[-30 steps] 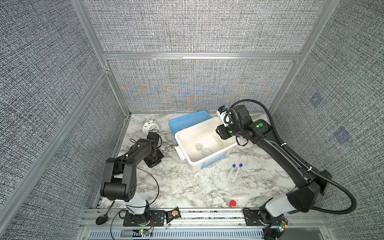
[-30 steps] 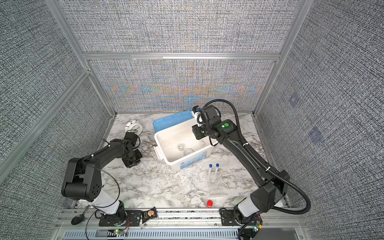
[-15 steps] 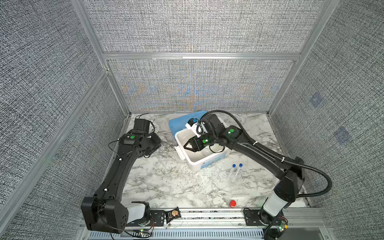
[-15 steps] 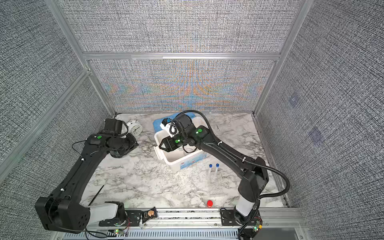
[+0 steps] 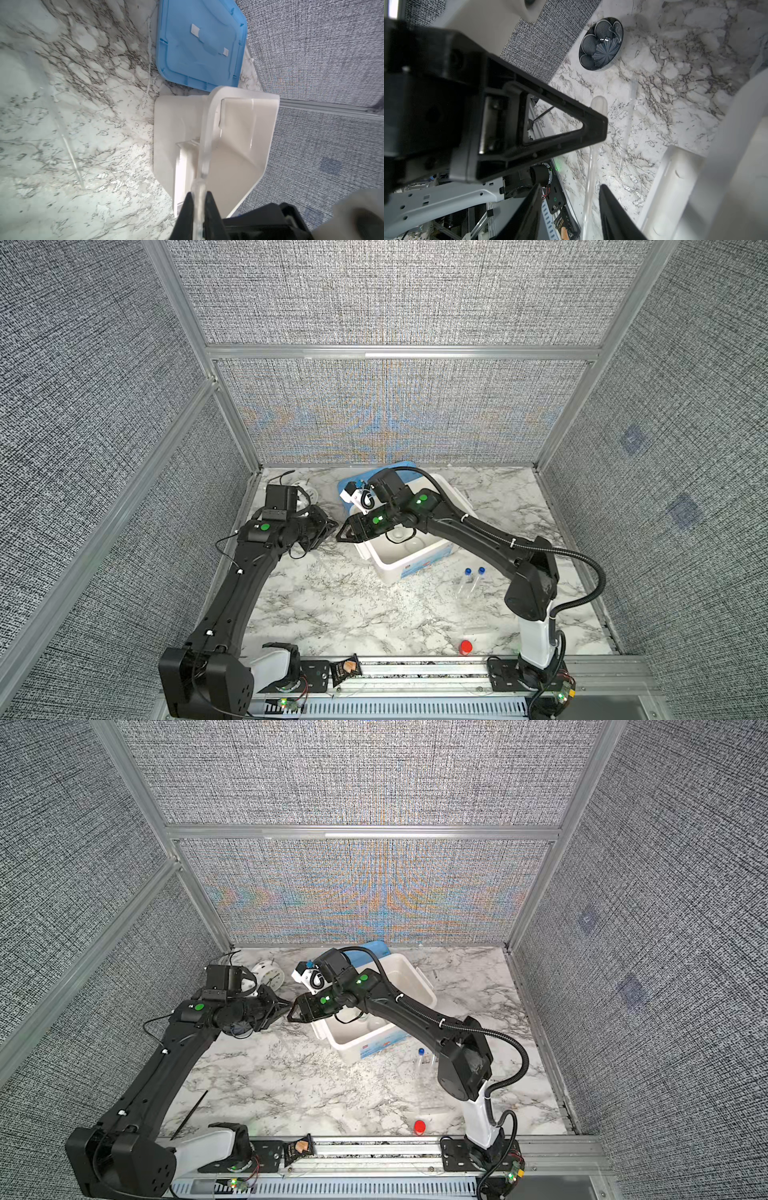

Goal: Organize the chemistry lab equipment

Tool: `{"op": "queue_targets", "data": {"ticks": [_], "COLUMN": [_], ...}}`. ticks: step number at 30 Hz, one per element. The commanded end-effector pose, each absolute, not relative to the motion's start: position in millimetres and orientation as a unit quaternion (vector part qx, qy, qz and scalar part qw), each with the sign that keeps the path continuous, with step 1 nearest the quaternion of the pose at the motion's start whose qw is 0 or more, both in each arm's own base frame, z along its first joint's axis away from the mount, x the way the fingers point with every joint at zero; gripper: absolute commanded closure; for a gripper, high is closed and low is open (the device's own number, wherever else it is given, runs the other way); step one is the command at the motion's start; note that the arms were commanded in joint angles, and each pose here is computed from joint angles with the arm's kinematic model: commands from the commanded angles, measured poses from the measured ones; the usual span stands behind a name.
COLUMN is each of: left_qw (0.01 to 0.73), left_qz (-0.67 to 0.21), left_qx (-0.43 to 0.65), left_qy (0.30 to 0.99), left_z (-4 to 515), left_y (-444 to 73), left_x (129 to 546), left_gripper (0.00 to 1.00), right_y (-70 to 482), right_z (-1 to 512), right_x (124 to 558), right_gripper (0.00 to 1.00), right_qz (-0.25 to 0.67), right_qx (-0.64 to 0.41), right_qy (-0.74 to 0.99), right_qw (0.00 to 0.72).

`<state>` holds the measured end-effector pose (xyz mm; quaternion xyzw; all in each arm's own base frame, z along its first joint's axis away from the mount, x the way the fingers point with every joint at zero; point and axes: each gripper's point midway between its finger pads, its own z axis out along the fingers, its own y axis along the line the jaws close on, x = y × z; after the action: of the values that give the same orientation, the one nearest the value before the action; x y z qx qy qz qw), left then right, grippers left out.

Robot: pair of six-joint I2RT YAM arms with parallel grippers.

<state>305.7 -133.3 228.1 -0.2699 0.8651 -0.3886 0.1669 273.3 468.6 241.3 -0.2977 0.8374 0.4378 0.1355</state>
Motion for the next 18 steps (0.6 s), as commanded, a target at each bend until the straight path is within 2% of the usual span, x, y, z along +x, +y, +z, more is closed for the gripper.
{"op": "queue_targets", "data": {"ticks": [1, 4, 8, 10, 11, 13, 14, 15, 16, 18], "left_qw": [0.177, 0.182, 0.186, 0.184, 0.186, 0.188, 0.189, 0.189, 0.188, 0.189], "left_qz": [-0.428, -0.427, -0.425, -0.438, -0.443, -0.442, -0.44, -0.441, -0.442, -0.432], "left_qx": [-0.27, -0.276, -0.293, -0.297, -0.296, -0.295, -0.294, -0.291, -0.288, -0.277], "left_qy": [0.844, 0.842, 0.836, 0.828, 0.826, 0.826, 0.827, 0.827, 0.828, 0.837], "left_z": [243.2, 243.5, 235.8, 237.6, 239.5, 238.2, 236.9, 236.3, 236.1, 232.0], "left_y": [-140.7, -138.5, -135.0, -137.6, -138.8, -138.0, -137.6, -138.0, -138.5, -137.4], "left_x": [310.3, 309.1, 311.2, 312.8, 314.3, 315.4, 316.7, 318.0, 318.9, 320.2], "left_gripper": [0.87, 0.87, 0.87, 0.86, 0.84, 0.66, 0.49, 0.36, 0.28, 0.23], "right_y": [459.2, 462.6, 455.3, 447.0, 443.1, 434.7, 428.7, 421.1, 414.0, 393.2], "right_z": [229.4, 234.3, 234.2, 235.1, 236.0, 237.6, 237.1, 237.3, 237.6, 239.5], "right_x": [268.0, 260.6, 263.4, 268.2, 270.2, 276.1, 280.8, 286.2, 291.0, 304.1], "right_gripper": [0.55, 0.75, 0.87, 0.99, 1.0, 1.0, 1.0, 1.0, 1.0, 1.0], "right_qz": [0.413, 0.431, 0.418, 0.407, 0.405, 0.4, 0.395, 0.389, 0.382, 0.358], "right_qx": [-0.286, -0.293, -0.294, -0.288, -0.287, -0.284, -0.281, -0.276, -0.272, -0.266], "right_qy": [0.858, 0.848, 0.854, 0.861, 0.862, 0.864, 0.867, 0.871, 0.874, 0.884], "right_qw": [0.103, 0.091, 0.101, 0.1, 0.101, 0.111, 0.116, 0.121, 0.124, 0.14]}}
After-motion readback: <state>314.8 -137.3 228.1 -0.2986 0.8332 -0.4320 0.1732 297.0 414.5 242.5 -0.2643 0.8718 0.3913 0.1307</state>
